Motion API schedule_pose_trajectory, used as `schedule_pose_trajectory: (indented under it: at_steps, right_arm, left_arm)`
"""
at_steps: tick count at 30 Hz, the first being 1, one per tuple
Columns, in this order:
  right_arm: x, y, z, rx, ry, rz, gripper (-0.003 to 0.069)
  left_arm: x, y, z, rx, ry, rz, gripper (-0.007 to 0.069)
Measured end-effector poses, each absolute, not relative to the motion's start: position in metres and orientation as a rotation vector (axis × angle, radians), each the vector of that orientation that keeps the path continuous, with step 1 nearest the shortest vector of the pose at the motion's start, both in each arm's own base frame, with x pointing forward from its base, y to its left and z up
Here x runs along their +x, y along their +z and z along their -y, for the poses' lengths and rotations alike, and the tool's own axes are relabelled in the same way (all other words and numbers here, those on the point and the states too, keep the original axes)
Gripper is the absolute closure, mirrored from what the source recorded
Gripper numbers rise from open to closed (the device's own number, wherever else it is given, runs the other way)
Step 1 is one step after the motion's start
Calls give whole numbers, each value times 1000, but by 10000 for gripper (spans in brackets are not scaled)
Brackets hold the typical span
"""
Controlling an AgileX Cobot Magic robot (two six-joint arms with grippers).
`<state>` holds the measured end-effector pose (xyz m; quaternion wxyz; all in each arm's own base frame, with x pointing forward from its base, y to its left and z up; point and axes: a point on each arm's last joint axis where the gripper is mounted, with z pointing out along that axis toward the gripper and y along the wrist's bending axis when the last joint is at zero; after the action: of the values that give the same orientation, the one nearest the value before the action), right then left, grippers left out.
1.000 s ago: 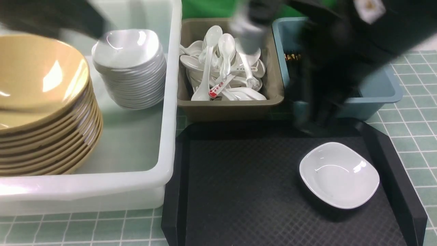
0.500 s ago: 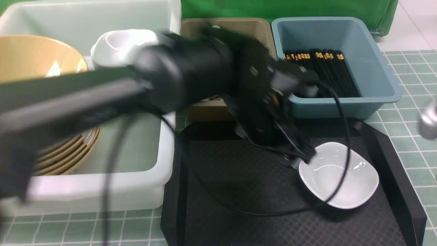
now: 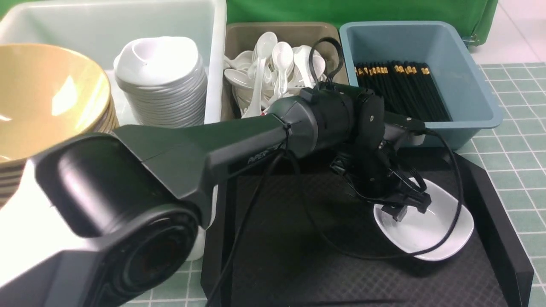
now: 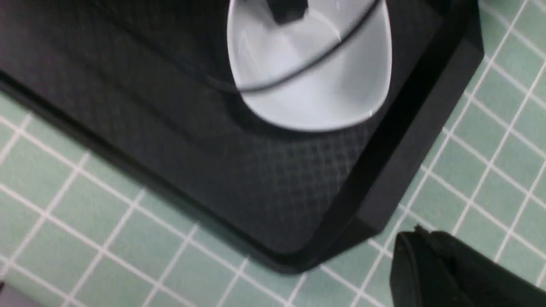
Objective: On blue table put chopsticks spoon bowls plates into blue grey white boxes.
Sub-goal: 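Grasp the small white bowl on the black tray by its rim with the left gripper, then place the white bowl into the white bin with the other dishes with the left gripper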
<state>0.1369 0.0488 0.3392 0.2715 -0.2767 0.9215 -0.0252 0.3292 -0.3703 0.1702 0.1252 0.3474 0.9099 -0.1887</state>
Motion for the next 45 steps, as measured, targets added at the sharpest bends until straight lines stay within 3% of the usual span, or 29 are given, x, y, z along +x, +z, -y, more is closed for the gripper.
schedule_pose_trajectory:
  at_steps: [1, 3, 4, 5, 9, 10, 12, 17, 18, 20, 24, 30, 39, 45]
  right_arm:
    - [137, 340, -50, -742, -54, -2474, 611]
    - [137, 340, -52, -736, -27, -2469, 611]
    - [138, 341, -52, -736, -25, -2469, 611]
    - [140, 345, -55, -739, -1, -2471, 611]
    - [151, 360, -65, -786, 62, -2437, 611]
    - [161, 372, -74, -822, 124, -2403, 610]
    - [168, 379, -81, -860, 167, -2374, 610]
    - [200, 410, -130, -1056, 286, -2222, 610]
    - [200, 413, -130, -1055, 285, -2211, 610]
    - [214, 423, -172, -1182, 331, -2118, 610]
    - [230, 430, -217, -1273, 366, -2041, 610]
    - [254, 431, -254, -1324, 379, -2021, 610]
    - [262, 421, -259, -1378, 311, -2050, 608]
    - [265, 420, -256, -1388, 243, -2057, 604]
  left_arm:
    - [330, 170, 370, 1033, -538, -2656, 473]
    - [332, 182, 370, 1045, -542, -2650, 561]
    - [332, 182, 370, 1045, -542, -2650, 571]
    - [334, 202, 366, 1098, -504, -2635, 607]
    - [342, 243, 346, 1130, -417, -2599, 621]
    - [350, 278, 323, 1096, -382, -2555, 622]
    - [351, 304, 307, 1069, -358, -2516, 622]
    - [353, 406, 209, 805, -258, -2378, 622]
    - [355, 406, 206, 795, -255, -2381, 622]
    - [355, 438, 146, 612, -202, -2358, 622]
    - [359, 443, 89, 429, -143, -2397, 622]
    - [381, 413, 29, 193, -162, -2452, 622]
    - [438, 359, 4, 30, -255, -2386, 606]
    - [460, 316, 4, 79, -253, -2468, 438]
